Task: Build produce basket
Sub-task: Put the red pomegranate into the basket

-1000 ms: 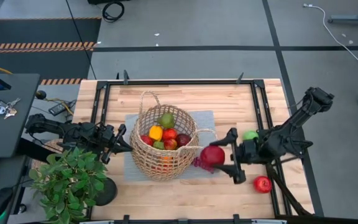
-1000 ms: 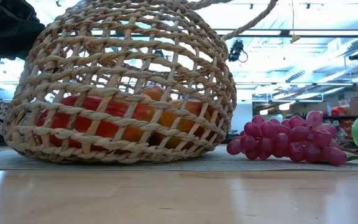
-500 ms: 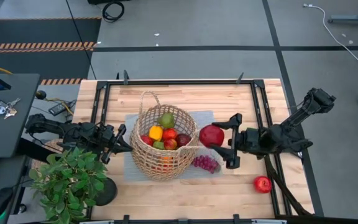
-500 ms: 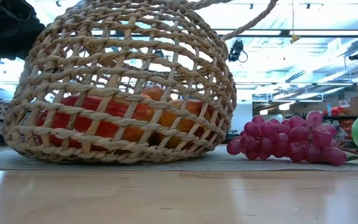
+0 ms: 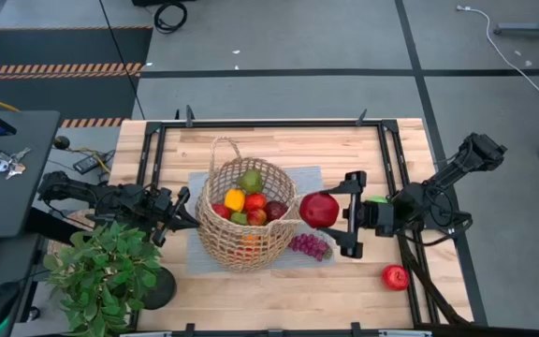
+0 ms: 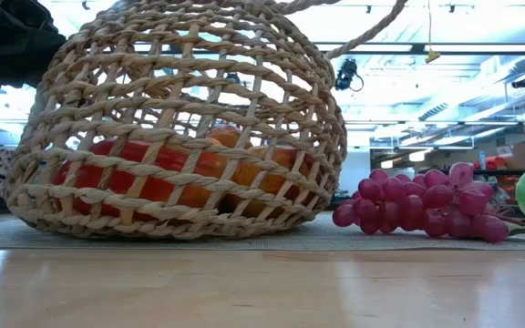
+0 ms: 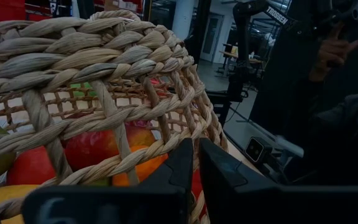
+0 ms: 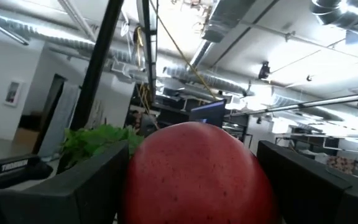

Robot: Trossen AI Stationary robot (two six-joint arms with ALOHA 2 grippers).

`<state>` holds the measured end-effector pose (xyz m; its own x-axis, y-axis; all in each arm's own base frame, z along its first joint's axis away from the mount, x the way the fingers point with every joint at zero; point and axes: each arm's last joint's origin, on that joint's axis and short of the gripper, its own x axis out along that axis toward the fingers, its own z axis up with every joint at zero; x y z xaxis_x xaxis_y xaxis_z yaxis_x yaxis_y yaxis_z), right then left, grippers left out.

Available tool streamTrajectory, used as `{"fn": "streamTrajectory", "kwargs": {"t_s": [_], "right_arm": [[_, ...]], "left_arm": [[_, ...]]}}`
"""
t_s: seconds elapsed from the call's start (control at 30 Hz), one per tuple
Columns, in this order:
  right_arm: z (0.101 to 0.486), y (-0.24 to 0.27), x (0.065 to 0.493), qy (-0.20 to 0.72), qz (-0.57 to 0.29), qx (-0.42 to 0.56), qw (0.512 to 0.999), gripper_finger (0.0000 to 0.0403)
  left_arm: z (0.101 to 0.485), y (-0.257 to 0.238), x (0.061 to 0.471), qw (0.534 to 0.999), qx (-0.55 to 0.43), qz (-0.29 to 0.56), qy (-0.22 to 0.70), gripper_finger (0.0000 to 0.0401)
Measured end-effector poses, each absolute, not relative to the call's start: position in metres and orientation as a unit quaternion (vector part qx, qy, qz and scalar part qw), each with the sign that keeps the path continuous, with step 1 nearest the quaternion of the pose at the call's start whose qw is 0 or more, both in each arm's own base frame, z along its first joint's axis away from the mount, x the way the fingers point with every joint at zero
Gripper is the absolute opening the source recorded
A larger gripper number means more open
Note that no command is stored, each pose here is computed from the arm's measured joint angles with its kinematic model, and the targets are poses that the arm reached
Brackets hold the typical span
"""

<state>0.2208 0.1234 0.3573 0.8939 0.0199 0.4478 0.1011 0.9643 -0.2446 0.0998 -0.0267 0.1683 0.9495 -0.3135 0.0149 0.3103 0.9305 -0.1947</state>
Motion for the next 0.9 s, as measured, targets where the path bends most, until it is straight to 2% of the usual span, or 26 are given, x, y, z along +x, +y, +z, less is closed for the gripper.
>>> {"fn": "streamTrajectory", "kwargs": {"t_s": [0.3,0.43,0.9], "right_arm": [[0.354,0.112,0.229,-0.203,-0.044,-0.138,0.968,0.0352],[0.358,0.105,0.24,-0.166,-0.029,-0.136,0.976,0.0352],[0.345,0.076,0.331,-0.079,-0.08,-0.15,0.982,0.0352]], "left_arm": [[0.168,-0.027,0.1,0.982,-0.098,-0.159,0.008,0.0028],[0.168,-0.027,0.1,0.982,-0.098,-0.159,0.008,0.0031],[0.168,-0.027,0.1,0.982,-0.098,-0.159,0.008,0.0028]]}}
